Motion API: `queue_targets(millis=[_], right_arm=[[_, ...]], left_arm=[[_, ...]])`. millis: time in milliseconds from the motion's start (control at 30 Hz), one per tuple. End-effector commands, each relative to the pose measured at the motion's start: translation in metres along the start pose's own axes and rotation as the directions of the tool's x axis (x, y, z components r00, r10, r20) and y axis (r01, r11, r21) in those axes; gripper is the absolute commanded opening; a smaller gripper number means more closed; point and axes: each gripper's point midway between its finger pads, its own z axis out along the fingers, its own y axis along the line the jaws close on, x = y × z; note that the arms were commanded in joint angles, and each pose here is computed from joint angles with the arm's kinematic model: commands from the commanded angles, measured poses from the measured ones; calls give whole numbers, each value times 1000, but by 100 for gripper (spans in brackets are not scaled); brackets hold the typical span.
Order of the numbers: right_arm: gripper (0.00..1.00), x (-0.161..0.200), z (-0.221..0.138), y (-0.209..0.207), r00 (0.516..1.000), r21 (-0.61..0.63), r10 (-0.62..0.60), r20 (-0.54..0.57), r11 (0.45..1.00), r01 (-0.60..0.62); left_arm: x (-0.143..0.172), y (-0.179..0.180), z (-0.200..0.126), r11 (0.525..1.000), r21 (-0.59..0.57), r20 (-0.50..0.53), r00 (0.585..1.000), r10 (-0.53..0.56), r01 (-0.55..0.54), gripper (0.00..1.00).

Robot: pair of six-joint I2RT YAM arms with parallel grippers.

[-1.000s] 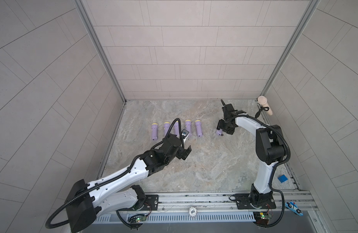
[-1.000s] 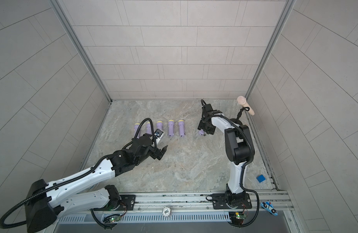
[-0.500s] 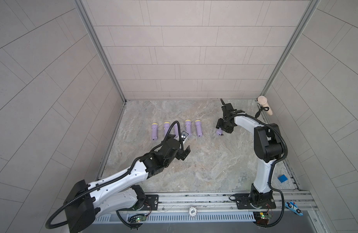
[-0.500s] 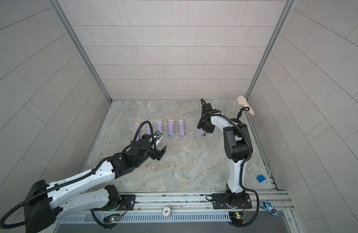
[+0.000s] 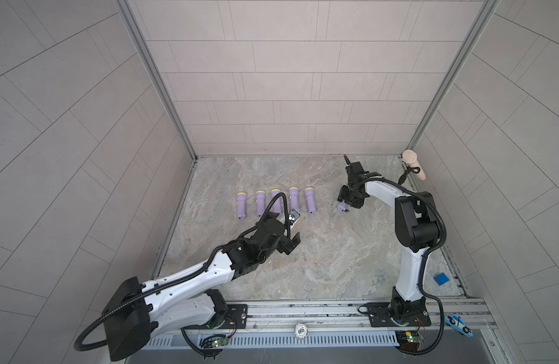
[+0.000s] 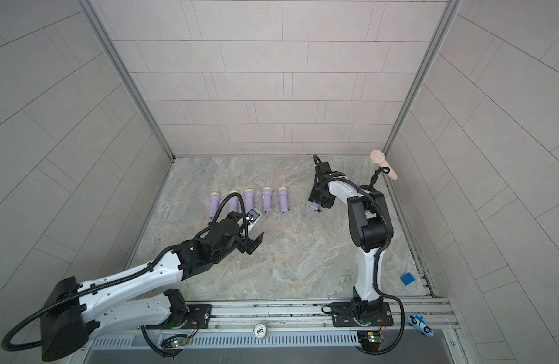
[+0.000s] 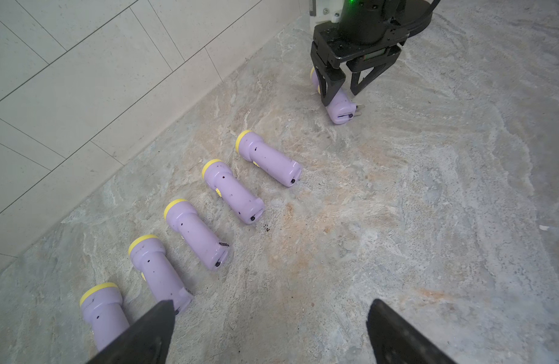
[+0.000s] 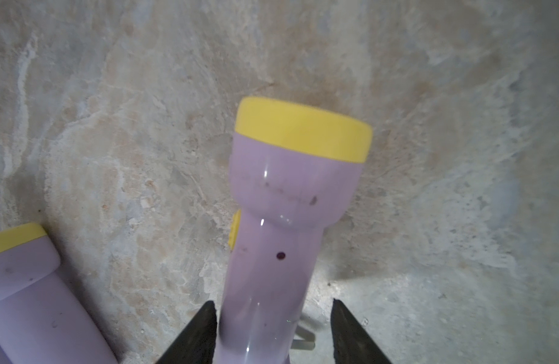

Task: Close the plug at the bottom of the flashlight
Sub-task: Pick up the flashlight from the center of the board.

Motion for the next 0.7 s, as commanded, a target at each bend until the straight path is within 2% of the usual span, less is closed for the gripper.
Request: queue_targets(millis=[0,667], right_arm=[[59,-2,7,-2,1000,12,1,-9,1000,-1],[54,0,18,-4,1000,24,1,-24,1000,0]], left_arm=[[-1,-2,1,1000,0,13,1000,29,-29,100],[0,0,1,999,-13,6,999,38,-38,100]])
